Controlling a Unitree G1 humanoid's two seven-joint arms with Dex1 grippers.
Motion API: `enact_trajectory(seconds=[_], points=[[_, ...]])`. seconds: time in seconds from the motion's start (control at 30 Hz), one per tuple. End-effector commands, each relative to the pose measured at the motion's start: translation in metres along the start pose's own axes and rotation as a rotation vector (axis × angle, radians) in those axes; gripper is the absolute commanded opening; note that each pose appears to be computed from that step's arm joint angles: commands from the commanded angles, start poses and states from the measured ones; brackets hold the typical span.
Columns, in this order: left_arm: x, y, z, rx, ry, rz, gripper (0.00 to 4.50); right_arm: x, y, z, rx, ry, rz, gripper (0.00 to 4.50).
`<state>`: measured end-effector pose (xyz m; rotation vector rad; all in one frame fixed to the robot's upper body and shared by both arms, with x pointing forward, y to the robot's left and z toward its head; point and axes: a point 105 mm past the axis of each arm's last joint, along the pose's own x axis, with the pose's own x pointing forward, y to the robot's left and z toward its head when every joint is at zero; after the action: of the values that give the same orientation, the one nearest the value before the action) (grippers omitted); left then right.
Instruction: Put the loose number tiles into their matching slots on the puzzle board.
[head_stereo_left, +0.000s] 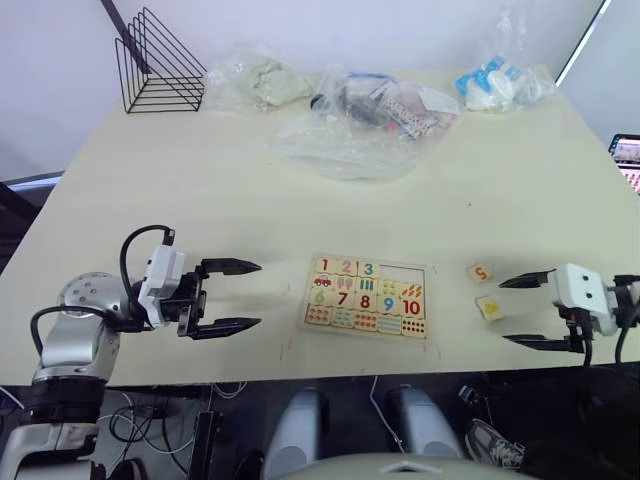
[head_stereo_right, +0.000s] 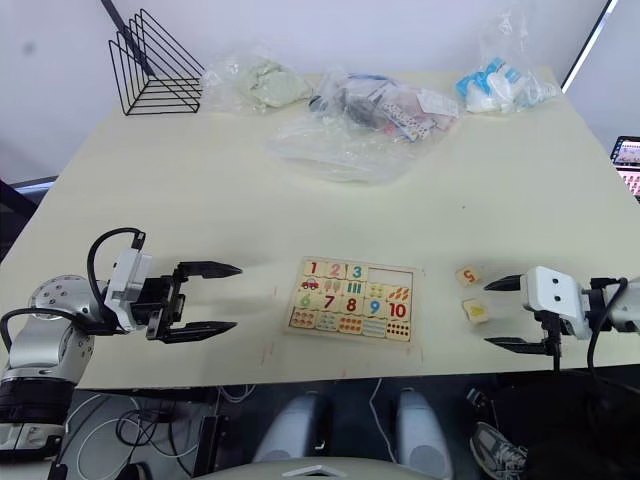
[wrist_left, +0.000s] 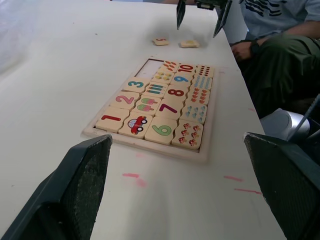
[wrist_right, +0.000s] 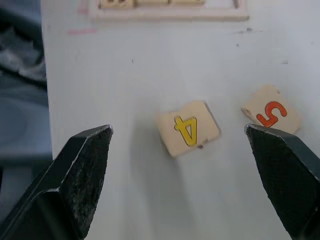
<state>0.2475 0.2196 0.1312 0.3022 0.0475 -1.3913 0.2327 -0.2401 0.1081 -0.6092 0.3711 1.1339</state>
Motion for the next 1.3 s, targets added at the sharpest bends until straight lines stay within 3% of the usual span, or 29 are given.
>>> enact_trajectory(seconds=[0.03,0.57,1.07,1.17,1.3], points=[[-0.001,-0.002,0.006,0.032,-0.009,-0.04,4.5,-0.01,0.001,0.009,0.067,-0.034,-0.17,4.43],[0.004,0.001,0.007,0.042,-0.018,-0.078,4.5,0.013,0.035,0.003,0.516,-0.098,-0.66,4.43],[0.006,0.002,0.009,0.046,-0.023,-0.087,4.5,0.034,0.042,-0.007,0.62,-0.059,-0.758,4.43],[0.006,0.002,0.009,0.045,-0.023,-0.086,4.5,0.035,0.043,-0.013,0.646,-0.055,-0.767,3.7],[0.006,0.003,0.01,0.047,-0.027,-0.085,4.5,0.034,0.046,-0.02,0.646,-0.038,-0.782,1.88]])
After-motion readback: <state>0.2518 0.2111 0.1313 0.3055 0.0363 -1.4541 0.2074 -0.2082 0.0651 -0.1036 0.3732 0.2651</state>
